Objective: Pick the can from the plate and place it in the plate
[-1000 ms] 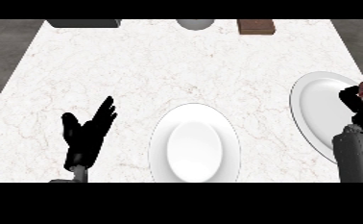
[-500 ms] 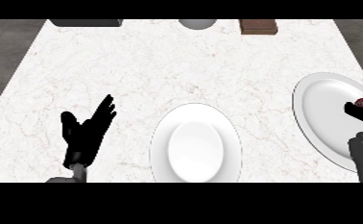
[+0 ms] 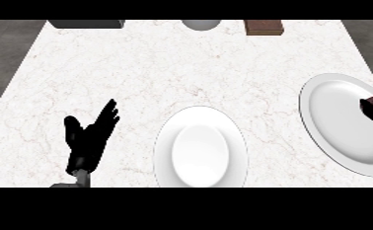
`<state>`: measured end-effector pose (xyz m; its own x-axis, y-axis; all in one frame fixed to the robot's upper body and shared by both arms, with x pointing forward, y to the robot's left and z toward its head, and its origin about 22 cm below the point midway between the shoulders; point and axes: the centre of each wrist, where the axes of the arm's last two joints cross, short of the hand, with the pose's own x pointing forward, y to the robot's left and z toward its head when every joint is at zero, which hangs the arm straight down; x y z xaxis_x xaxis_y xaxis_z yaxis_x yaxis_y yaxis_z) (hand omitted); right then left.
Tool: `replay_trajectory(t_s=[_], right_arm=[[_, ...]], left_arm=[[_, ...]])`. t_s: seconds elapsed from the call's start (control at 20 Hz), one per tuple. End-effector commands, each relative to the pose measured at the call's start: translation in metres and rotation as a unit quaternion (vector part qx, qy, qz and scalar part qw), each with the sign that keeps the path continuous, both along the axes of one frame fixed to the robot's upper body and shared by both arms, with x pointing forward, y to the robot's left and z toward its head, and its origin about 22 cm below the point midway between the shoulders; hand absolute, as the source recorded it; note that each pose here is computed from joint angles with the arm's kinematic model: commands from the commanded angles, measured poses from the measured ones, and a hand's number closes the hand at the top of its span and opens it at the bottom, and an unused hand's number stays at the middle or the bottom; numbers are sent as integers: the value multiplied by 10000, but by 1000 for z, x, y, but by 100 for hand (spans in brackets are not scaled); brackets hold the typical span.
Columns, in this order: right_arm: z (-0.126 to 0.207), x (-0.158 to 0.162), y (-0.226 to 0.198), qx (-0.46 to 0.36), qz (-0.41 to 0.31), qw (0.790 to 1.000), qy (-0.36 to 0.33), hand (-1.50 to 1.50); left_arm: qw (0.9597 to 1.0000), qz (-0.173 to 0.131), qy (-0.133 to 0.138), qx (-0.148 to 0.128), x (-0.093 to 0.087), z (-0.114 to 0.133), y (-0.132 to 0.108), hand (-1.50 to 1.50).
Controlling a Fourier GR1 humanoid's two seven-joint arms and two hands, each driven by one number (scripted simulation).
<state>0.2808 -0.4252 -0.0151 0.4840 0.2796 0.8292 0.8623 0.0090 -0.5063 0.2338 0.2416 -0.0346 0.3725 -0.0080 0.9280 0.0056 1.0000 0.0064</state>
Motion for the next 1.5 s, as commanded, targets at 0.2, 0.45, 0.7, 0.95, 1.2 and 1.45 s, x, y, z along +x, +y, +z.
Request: replay_trajectory(t_s=[0.2,0.45,0.7,0.95,1.2,1.45], right_arm=[[-10,-43,-16,120,-89,9914,-1303,-150],[-24,-97,4,564,719,9841,-1522,-150],[-27,-126,27,779,1209,9792,-1429,-150],[-18,-166,64,745,1368,9817,-1097,-150],[-26,-193,97,771,1326,9842,-885,-150],[-37,-207,118,788,1296,9865,-618,-150]], left_arm=[[9999,56,83,-8,2,6,-4,0],[10000,59,22,61,-4,0,-7,0],[9999,112,2,10,7,-13,0,0],[10000,55,-30,51,-1,-7,-8,0],[10000,78,14,25,-16,-17,1,0],[10000,-15,36,-3,-8,7,-5,0]])
